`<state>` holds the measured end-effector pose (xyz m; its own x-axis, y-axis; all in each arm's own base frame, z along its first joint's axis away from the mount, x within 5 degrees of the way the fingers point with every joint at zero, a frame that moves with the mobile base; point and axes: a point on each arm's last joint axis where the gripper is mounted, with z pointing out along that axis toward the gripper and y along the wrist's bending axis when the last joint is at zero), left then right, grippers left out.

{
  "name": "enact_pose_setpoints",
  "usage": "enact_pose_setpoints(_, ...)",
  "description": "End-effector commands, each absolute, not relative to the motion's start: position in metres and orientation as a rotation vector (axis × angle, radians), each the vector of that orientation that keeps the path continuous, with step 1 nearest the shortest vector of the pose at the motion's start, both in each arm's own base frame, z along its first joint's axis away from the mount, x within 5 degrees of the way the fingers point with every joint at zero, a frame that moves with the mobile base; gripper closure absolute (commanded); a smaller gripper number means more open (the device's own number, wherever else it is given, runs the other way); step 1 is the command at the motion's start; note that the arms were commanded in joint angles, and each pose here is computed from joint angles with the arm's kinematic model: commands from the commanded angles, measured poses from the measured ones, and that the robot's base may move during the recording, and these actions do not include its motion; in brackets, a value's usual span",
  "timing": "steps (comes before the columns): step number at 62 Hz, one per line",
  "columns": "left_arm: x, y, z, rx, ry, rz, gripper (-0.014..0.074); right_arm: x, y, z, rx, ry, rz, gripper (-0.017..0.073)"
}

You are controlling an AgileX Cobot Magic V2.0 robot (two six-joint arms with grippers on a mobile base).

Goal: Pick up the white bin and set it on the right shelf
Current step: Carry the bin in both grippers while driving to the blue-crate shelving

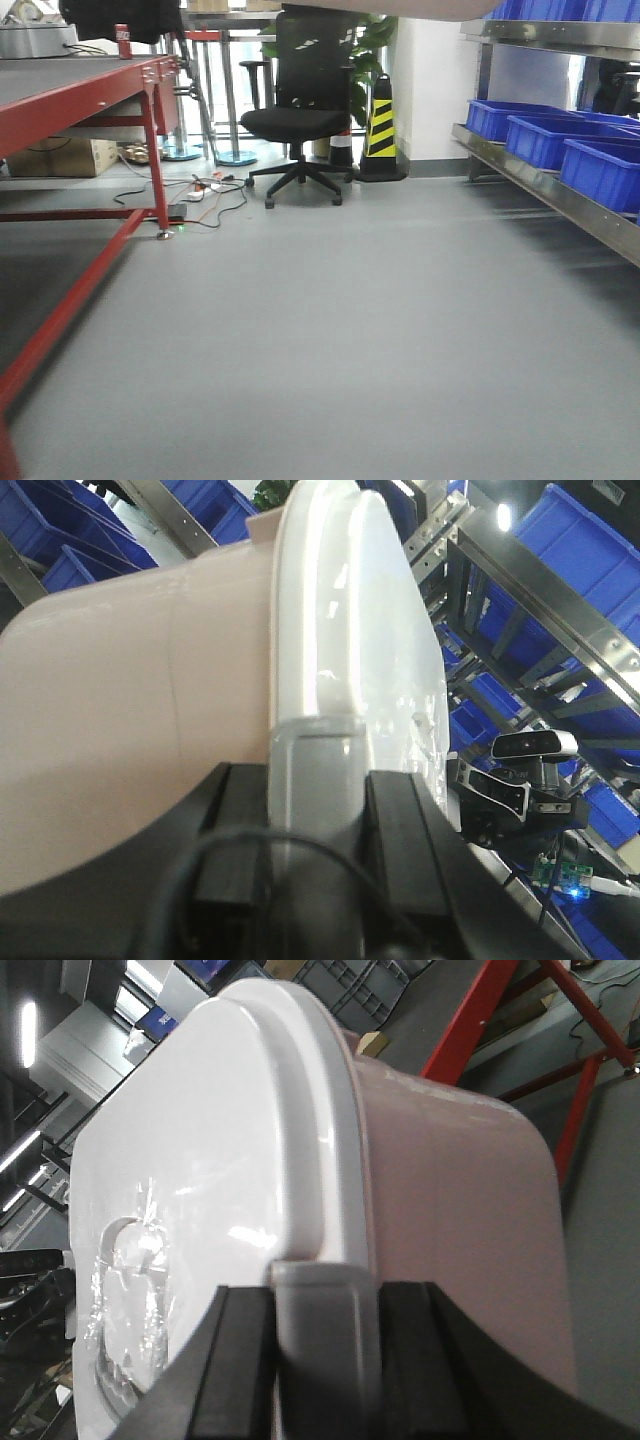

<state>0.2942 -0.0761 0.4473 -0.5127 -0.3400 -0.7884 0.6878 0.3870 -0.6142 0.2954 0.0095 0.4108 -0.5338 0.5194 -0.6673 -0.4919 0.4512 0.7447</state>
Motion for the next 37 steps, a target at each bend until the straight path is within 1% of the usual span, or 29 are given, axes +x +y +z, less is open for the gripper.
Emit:
enact_pose_setpoints(1,0.2486,-0.0988,0.4759,0.634,1.527,-1.569,0.072,0.2646,0.0333,0.4434,-0.22,1.579,1.498,0.0491)
enact_pose_setpoints(37,0.2486,-0.0988,0.4759,0.634,1.527,-1.569,0.072,0.2646,0.0333,0.4434,-0.22,1.58,1.497,0.0491)
